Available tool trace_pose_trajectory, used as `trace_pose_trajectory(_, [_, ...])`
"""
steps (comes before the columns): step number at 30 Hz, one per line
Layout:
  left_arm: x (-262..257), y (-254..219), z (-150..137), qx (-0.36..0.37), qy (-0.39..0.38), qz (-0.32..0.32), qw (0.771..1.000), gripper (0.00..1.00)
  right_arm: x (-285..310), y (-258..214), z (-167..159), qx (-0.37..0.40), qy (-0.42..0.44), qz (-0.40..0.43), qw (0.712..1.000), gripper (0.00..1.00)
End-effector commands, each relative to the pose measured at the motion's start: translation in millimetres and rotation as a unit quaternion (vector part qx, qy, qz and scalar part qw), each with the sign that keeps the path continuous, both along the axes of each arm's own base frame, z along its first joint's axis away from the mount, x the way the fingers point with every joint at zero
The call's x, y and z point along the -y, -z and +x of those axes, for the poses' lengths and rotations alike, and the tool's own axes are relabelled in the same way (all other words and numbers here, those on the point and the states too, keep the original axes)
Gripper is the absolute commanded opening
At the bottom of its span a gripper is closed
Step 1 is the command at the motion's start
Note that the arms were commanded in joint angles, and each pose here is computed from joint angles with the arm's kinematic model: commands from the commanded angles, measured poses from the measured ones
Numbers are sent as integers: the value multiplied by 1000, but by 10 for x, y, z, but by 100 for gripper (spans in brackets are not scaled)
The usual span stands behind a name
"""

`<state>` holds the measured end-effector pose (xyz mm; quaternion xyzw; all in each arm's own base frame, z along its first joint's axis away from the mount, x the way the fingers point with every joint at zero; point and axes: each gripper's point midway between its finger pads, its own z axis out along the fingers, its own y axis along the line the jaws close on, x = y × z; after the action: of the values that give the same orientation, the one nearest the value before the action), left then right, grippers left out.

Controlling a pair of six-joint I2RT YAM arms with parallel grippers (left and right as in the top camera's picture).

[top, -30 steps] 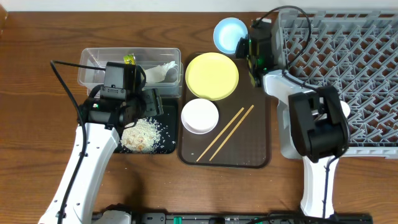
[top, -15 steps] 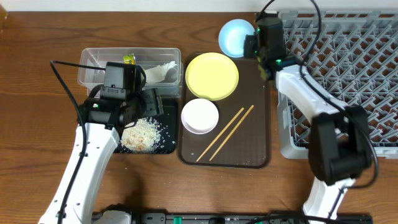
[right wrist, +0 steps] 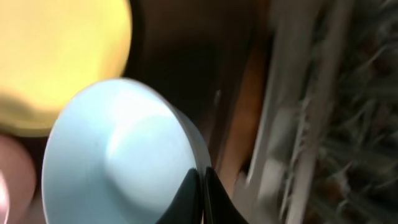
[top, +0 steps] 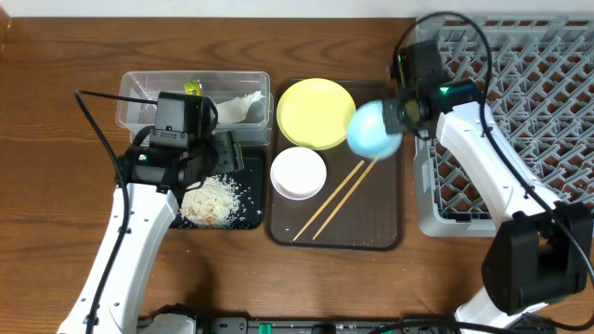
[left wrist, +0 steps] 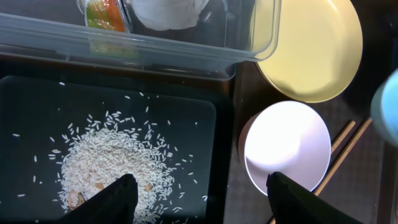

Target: Sort waste into correct bins and load items into the dishwasher rack

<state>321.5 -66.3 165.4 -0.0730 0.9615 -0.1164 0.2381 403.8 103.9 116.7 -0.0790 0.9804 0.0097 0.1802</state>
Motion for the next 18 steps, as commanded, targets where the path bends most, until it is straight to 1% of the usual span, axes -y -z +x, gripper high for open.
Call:
trace_pose_trajectory(1, [-26, -38, 25, 8, 1, 8, 1000, 69, -71, 19, -161, -36, -16, 29, 999, 1])
trace_pose_trajectory(5, [-26, -38, 25, 8, 1, 8, 1000, 70, -74, 135, -364, -75, -21, 20, 997, 1])
trace_pose_trajectory(9, [-25, -38, 25, 8, 1, 8, 1000, 70, -143, 331, -554, -109, -31, 36, 993, 1])
trace_pose_trajectory(14, [-25, -38, 25, 8, 1, 8, 1000, 70, -119, 583, -700, -127, -32, 32, 991, 1])
trace_pose_trajectory(18, [-25, -38, 25, 8, 1, 8, 1000, 70, -93, 679, -785, -139, -31, 29, 989, 7])
